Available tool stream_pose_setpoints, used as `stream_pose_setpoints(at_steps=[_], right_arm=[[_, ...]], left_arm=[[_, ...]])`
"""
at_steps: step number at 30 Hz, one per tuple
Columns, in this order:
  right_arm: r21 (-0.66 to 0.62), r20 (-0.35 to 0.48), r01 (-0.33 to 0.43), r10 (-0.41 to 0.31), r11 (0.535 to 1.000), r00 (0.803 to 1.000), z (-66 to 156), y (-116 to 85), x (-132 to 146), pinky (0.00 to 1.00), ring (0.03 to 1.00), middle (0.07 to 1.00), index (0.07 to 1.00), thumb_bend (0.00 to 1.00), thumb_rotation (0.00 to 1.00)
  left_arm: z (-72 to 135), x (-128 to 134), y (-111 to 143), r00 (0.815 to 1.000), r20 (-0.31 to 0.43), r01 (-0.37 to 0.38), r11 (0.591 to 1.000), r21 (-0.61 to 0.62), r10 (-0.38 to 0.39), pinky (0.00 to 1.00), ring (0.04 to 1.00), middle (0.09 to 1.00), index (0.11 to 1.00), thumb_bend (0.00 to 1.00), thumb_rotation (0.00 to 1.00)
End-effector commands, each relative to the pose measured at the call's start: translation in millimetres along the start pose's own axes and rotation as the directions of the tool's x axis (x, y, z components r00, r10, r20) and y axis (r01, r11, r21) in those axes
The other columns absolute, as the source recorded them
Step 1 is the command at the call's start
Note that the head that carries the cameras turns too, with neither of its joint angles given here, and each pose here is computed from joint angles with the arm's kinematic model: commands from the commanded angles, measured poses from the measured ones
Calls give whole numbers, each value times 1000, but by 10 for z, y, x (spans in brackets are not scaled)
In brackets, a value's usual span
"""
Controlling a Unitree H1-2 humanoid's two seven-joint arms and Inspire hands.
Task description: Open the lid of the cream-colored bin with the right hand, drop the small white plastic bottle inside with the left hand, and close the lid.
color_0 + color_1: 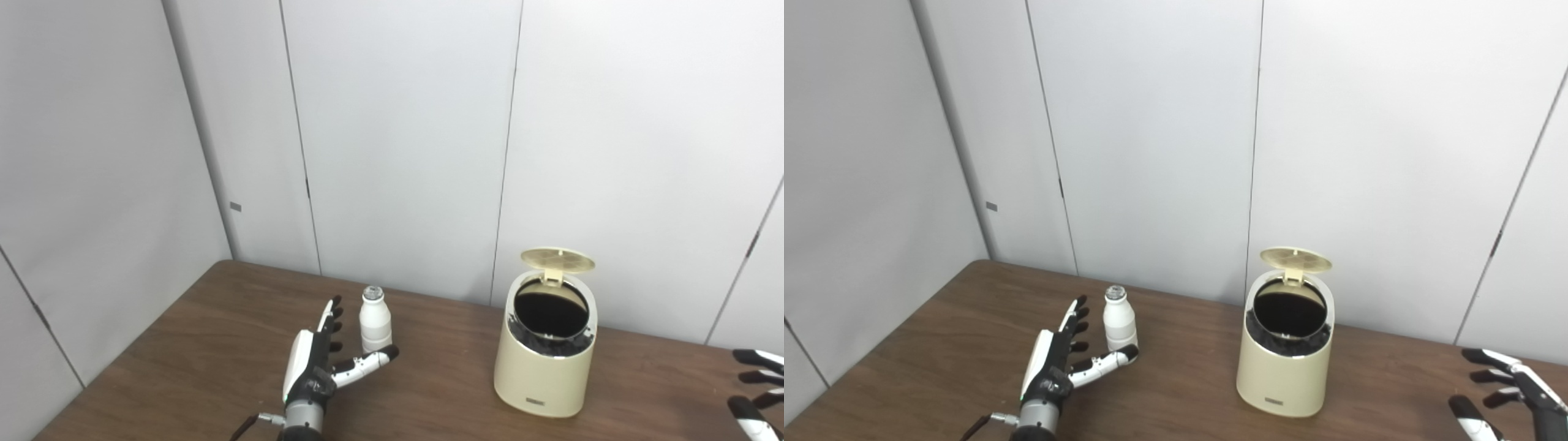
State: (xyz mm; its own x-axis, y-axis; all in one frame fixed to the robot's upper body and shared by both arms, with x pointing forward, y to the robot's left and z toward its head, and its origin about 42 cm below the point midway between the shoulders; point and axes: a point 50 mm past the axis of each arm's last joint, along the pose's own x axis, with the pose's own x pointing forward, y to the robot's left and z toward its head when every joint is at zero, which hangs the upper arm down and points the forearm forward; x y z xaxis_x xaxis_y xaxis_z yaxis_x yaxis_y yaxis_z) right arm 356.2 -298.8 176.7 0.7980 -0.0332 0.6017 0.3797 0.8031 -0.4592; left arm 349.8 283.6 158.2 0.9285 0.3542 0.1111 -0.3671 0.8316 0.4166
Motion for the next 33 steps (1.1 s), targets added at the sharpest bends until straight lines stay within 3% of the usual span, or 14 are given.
stream_pose_setpoints(at_steps=[1, 10, 19, 33], right_arm=[[13, 74, 38, -39, 999, 997, 127, -75, 179, 408, 605, 684, 661, 573, 840], [13, 76, 37, -38, 999, 996, 134, -83, 175, 364, 557, 674, 659, 629, 881], [10, 73, 31, -31, 999, 997, 160, -75, 162, 389, 586, 673, 656, 652, 887], [18, 68, 27, -28, 999, 997, 248, -79, 149, 375, 573, 671, 655, 635, 870]], left_arm=[[158, 136, 58, 997, 63, -39, 999, 14, 38, 703, 848, 918, 988, 1000, 435], [140, 219, 79, 998, 52, -33, 999, 27, 32, 686, 845, 916, 972, 1000, 406], [149, 274, 52, 998, 55, 7, 998, 64, -11, 742, 878, 929, 971, 1000, 390], [147, 381, -95, 998, 21, 64, 994, 94, -66, 730, 859, 901, 943, 1000, 358]])
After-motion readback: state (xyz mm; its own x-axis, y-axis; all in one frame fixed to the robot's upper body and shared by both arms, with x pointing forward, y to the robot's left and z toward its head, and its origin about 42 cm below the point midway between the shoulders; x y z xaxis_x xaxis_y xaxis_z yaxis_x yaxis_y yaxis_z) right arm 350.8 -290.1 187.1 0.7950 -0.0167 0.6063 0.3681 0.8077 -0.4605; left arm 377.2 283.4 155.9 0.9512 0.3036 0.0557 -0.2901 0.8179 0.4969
